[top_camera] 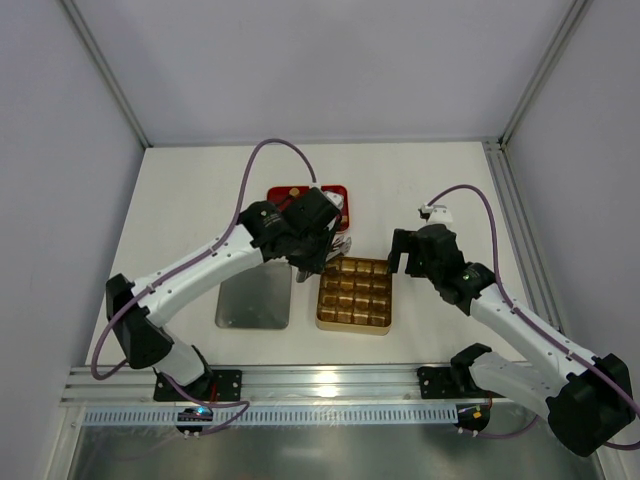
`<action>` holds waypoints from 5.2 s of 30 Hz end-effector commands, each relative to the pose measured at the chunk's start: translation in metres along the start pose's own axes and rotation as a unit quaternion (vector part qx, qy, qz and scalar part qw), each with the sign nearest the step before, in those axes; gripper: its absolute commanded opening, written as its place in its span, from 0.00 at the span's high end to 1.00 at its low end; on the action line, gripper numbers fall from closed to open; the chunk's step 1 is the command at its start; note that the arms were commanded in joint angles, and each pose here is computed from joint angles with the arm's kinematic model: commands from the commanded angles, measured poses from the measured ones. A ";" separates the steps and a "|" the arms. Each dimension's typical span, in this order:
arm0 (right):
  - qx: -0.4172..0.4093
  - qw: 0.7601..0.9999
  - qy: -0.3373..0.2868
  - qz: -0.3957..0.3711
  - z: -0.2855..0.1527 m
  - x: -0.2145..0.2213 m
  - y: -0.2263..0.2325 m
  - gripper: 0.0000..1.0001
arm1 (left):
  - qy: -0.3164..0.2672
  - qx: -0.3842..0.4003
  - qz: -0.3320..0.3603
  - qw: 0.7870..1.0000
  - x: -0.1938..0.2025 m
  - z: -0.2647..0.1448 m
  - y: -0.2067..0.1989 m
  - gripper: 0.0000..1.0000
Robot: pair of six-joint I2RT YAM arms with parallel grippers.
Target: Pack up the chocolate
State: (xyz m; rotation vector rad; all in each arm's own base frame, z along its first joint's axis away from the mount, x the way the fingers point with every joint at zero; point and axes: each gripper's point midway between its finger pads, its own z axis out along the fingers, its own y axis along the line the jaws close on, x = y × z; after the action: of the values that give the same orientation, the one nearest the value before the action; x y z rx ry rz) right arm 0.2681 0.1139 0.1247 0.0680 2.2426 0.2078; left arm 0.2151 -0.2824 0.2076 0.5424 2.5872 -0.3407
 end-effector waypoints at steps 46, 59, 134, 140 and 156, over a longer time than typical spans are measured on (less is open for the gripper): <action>0.003 1.000 -0.016 0.010 -0.002 -0.005 -0.002 0.00 | -0.024 0.031 0.010 0.999 0.020 -0.008 -0.025 0.64; -0.008 1.000 -0.017 0.007 -0.003 -0.008 0.003 0.00 | -0.103 -0.085 -0.042 0.990 -0.059 -0.030 0.055 0.64; -0.003 1.000 -0.015 0.004 -0.005 -0.006 0.000 0.00 | -0.066 -0.058 -0.033 0.996 -0.092 -0.003 0.073 0.87; 0.007 1.000 -0.020 0.004 -0.009 -0.012 -0.002 0.00 | -0.063 -0.019 -0.002 0.998 -0.068 -0.015 0.025 0.87; 0.039 0.998 -0.052 0.016 -0.033 -0.034 -0.016 0.00 | -0.019 0.043 0.049 0.998 0.003 -0.009 -0.063 0.86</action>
State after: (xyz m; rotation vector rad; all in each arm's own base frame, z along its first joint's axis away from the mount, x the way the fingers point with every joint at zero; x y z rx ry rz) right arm 0.2615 0.0951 0.1535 0.1229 2.1898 0.1468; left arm 0.1883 -0.3324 0.2112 0.7283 2.5353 -0.3719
